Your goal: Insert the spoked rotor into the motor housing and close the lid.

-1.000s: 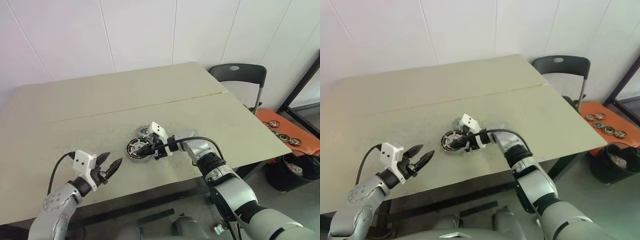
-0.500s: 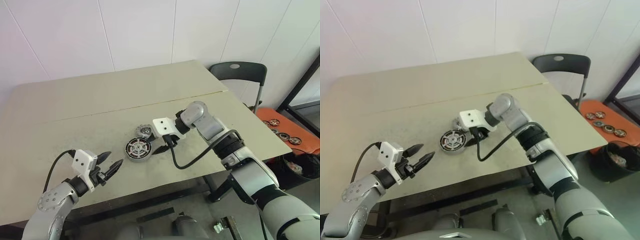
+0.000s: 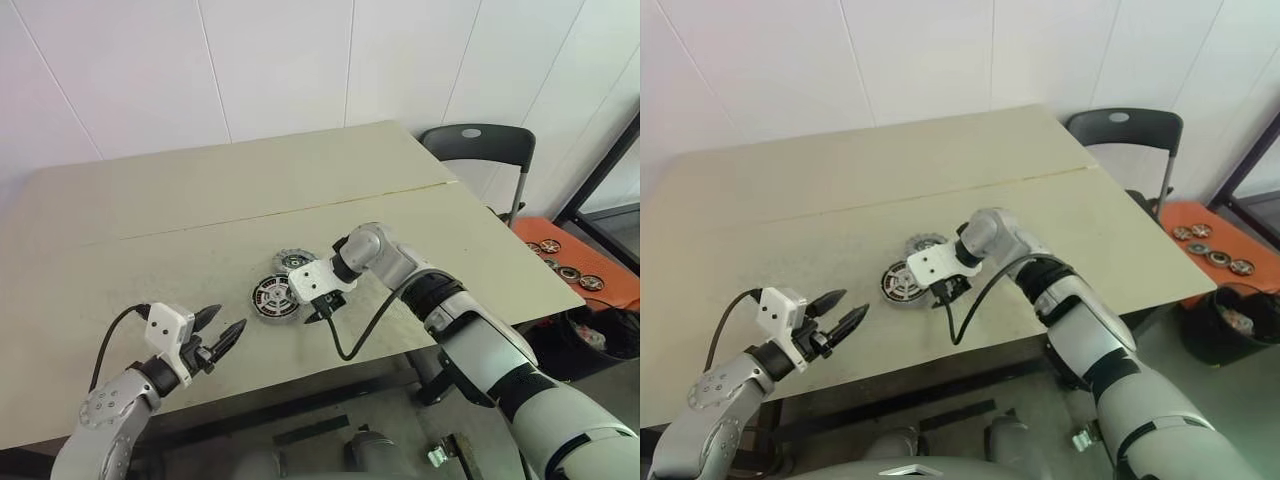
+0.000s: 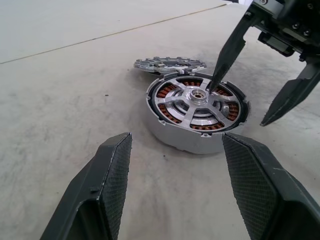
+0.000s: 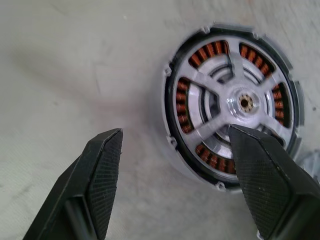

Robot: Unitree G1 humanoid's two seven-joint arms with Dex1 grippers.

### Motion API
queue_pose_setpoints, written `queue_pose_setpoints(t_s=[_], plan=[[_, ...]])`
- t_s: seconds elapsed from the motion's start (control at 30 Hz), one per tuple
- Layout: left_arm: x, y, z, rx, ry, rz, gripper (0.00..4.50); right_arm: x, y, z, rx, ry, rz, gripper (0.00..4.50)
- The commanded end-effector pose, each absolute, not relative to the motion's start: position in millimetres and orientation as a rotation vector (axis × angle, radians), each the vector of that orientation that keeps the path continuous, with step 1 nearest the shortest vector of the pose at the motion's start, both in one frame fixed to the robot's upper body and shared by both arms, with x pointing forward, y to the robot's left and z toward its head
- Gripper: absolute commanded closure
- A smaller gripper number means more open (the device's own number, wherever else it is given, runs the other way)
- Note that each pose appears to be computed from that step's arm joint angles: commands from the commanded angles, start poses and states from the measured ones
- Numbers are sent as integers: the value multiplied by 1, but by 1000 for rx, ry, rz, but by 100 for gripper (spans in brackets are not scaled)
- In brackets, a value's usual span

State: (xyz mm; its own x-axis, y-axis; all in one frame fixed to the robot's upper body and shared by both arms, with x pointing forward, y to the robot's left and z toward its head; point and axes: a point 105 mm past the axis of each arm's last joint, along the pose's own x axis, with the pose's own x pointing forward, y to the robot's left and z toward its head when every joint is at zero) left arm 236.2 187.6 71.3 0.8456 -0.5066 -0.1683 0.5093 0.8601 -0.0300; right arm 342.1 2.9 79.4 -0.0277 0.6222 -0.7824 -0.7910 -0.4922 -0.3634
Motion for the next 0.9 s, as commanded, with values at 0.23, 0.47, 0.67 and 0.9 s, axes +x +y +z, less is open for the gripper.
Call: queue_pose_setpoints(t_s=[0.23,0.47,0.67,0.9], plan=[[240,179,78,30,133,-559,143,356,1,83,-1282,171,1652,298],[242,179,77,35,140,-562,143,356,3,86,-1276,153,1656,417],[243,179,76,40,142,-560,143,354,6,88,-1270,136,1667,417],[241,181,78,44,140,-563,143,339,1,92,-1243,172,1791,417]])
